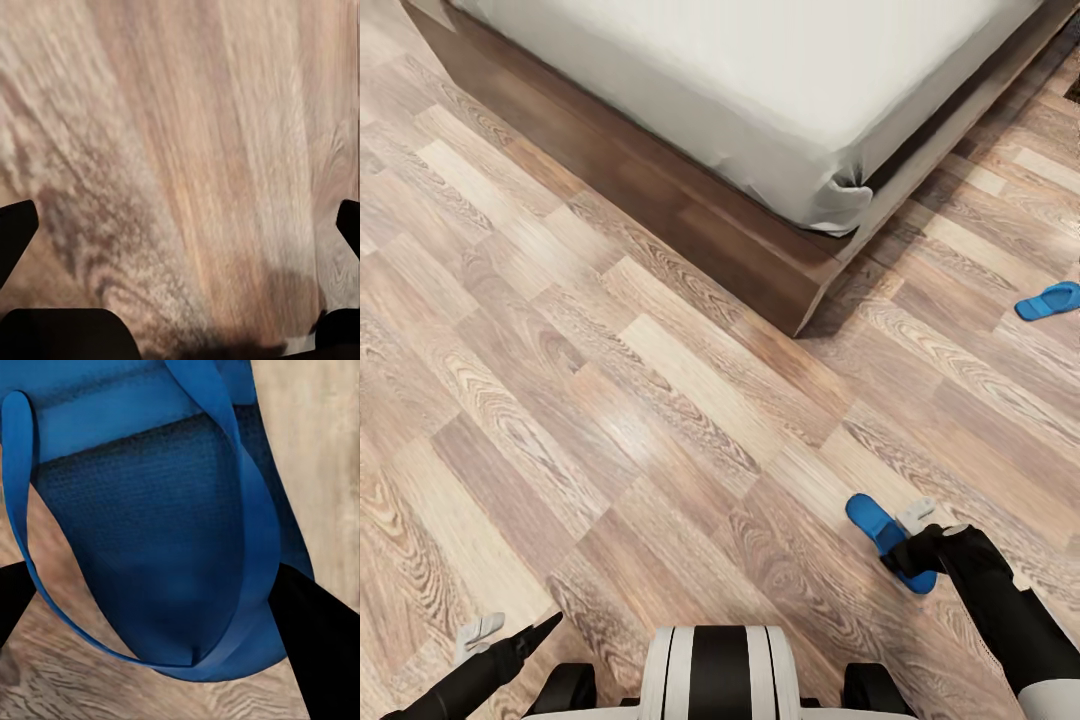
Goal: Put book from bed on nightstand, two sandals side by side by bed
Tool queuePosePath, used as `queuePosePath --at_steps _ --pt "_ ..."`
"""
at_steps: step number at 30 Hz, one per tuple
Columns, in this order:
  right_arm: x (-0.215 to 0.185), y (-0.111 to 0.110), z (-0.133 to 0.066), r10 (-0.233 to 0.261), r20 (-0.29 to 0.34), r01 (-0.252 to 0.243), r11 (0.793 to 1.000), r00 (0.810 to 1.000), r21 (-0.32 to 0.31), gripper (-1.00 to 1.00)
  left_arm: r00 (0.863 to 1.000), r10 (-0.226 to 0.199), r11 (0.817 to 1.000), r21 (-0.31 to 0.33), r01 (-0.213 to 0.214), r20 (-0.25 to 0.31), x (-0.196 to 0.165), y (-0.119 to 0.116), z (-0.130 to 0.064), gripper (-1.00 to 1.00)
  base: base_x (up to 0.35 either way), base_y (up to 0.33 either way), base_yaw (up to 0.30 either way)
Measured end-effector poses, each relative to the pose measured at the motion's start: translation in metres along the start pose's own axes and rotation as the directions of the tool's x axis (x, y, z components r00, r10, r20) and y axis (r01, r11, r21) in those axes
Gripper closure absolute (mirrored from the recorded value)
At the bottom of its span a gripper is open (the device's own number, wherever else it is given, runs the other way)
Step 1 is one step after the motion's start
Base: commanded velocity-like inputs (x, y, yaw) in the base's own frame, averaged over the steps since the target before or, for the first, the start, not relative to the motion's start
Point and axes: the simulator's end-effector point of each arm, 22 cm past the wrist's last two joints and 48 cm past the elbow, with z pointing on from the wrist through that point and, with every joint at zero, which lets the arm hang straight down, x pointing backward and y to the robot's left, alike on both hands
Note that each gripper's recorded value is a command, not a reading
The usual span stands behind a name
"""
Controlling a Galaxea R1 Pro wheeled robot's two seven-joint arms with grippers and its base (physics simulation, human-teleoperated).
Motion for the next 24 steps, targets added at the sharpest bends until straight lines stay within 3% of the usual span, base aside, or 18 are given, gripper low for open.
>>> queuePosePath --at_steps 1,3,5,6,7,8,9,10,12,14,19,21,24 --pt "-0.013 -0.022 -0.015 0.032 0.048 -0.034 0.999 0.998 0.038 1.00 1.000 0.002 1.000 0.002 -0.002 0.002 -0.001 -0.001 0.000 -1.00 0.000 0.000 0.000" --pt "-0.014 -0.050 -0.029 0.119 0.086 -0.125 0.990 0.989 0.068 1.00 1.000 0.002 1.000 0.004 -0.002 0.004 -0.001 -0.002 -0.001 -1.00 0.000 0.000 0.000" --pt "-0.001 -0.096 -0.048 0.264 0.134 -0.279 0.954 0.955 0.109 1.00 1.000 0.003 1.000 0.009 -0.003 0.003 -0.001 -0.004 -0.001 -1.00 0.000 0.000 0.000" --pt "0.003 -0.106 -0.054 0.313 0.152 -0.331 0.938 0.937 0.107 1.00 1.000 0.005 1.000 0.012 -0.005 0.004 -0.001 -0.005 -0.002 -1.00 0.000 0.000 0.000" --pt "0.013 -0.124 -0.063 0.384 0.181 -0.407 0.907 0.905 0.109 1.00 1.000 0.007 1.000 0.016 -0.007 0.003 -0.001 -0.007 -0.002 -1.00 0.000 0.000 0.000" --pt "0.017 -0.133 -0.068 0.424 0.200 -0.449 0.888 0.883 0.102 1.00 1.000 0.009 1.000 0.019 -0.009 0.005 -0.002 -0.008 -0.002 -1.00 0.000 0.000 0.000" --pt "0.027 -0.145 -0.077 0.510 0.235 -0.536 0.842 0.828 0.059 1.00 1.000 0.011 1.000 0.022 -0.011 0.005 -0.002 -0.010 -0.002 -1.00 0.000 0.000 0.000" --pt "0.038 -0.147 -0.082 0.595 0.255 -0.608 0.793 0.762 -0.035 1.00 1.000 0.016 1.000 0.025 -0.016 0.002 -0.001 -0.012 -0.001 -1.00 0.000 0.000 0.000" --pt "0.036 -0.138 -0.087 0.647 0.263 -0.635 0.759 0.716 -0.140 1.00 1.000 0.027 0.999 0.028 -0.026 -0.003 0.000 -0.015 -0.001 -1.00 0.000 0.000 0.000" --pt "0.030 -0.121 -0.092 0.682 0.257 -0.630 0.731 0.684 -0.263 1.00 0.998 0.051 0.998 0.023 -0.050 -0.020 0.003 -0.015 -0.001 -1.00 0.000 0.000 0.000" --pt "0.030 -0.076 -0.087 0.733 0.182 -0.603 0.652 0.655 -0.459 1.00 0.987 0.138 0.990 -0.010 -0.139 -0.079 0.014 -0.008 -0.003 -1.00 0.000 0.000 0.000" --pt "0.054 -0.039 -0.067 0.761 0.076 -0.624 0.580 0.644 -0.523 1.00 0.980 0.173 0.984 -0.028 -0.176 -0.100 0.022 -0.001 -0.005 -1.00 0.000 0.000 0.000" --pt "0.090 -0.002 -0.045 0.773 -0.034 -0.648 0.506 0.634 -0.569 1.00 0.975 0.192 0.979 -0.043 -0.197 -0.109 0.029 0.008 -0.007 -1.00 0.000 0.000 0.000"
